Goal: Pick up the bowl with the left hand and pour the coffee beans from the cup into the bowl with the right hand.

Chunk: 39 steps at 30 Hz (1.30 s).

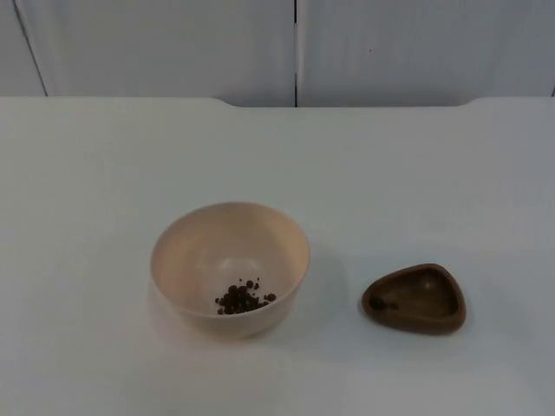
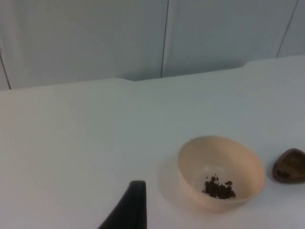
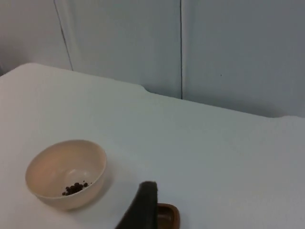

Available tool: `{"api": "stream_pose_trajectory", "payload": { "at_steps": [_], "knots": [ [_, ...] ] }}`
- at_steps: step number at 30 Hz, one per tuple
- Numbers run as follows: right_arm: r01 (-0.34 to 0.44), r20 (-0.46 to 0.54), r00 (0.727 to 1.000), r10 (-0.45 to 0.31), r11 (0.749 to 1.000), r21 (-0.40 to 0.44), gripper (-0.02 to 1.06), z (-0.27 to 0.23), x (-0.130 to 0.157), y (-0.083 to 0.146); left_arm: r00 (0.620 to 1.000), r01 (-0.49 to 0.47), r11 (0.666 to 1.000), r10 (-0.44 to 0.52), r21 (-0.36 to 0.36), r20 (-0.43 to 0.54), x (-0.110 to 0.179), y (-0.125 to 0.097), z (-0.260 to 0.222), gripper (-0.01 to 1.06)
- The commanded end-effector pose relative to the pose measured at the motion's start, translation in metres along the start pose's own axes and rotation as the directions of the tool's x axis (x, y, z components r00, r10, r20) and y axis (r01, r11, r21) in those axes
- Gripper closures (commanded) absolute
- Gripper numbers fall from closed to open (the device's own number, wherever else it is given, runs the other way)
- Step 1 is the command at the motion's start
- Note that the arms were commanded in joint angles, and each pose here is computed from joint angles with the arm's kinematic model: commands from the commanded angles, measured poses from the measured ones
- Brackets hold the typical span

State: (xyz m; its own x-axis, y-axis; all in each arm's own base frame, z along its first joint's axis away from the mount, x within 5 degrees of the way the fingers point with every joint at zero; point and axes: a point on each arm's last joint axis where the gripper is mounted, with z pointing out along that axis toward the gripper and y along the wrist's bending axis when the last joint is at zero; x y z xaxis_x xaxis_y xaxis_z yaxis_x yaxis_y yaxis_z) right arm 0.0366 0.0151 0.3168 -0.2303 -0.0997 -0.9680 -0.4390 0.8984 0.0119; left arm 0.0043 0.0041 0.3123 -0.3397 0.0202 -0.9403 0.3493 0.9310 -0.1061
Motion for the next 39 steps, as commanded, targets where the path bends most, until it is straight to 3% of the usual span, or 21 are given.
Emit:
{"api": "stream_pose_trajectory", "payload": {
  "at_steps": [1, 7, 12, 27, 39],
  "knots": [
    [0.024, 0.000, 1.000, -0.024, 1.000, -0.012, 0.20, -0.003, 0.003, 0.001, 1.000, -0.003, 1.000, 0.003, 0.012, -0.009, 0.013, 0.001, -0.003, 0.00],
    [0.039, -0.051, 0.998, -0.040, 0.999, -0.011, 0.20, -0.009, 0.011, 0.000, 0.991, -0.043, 0.999, 0.045, 0.021, -0.123, 0.031, 0.002, 0.002, 0.00],
    [0.062, -0.057, 0.996, -0.062, 0.998, -0.017, 0.20, -0.012, 0.014, 0.001, 0.986, -0.090, 0.995, 0.095, 0.047, -0.134, 0.033, 0.000, 0.003, 0.00],
    [0.054, -0.043, 0.998, -0.054, 0.998, -0.016, 0.20, -0.036, 0.029, -0.001, 0.982, -0.096, 0.994, 0.102, 0.045, -0.160, 0.037, 0.000, 0.005, 0.00],
    [0.029, -0.072, 0.997, -0.034, 0.997, -0.071, 0.20, -0.039, 0.031, 0.004, 0.982, -0.098, 0.994, 0.103, 0.042, -0.160, 0.037, 0.001, 0.005, 0.00]
  ]
}}
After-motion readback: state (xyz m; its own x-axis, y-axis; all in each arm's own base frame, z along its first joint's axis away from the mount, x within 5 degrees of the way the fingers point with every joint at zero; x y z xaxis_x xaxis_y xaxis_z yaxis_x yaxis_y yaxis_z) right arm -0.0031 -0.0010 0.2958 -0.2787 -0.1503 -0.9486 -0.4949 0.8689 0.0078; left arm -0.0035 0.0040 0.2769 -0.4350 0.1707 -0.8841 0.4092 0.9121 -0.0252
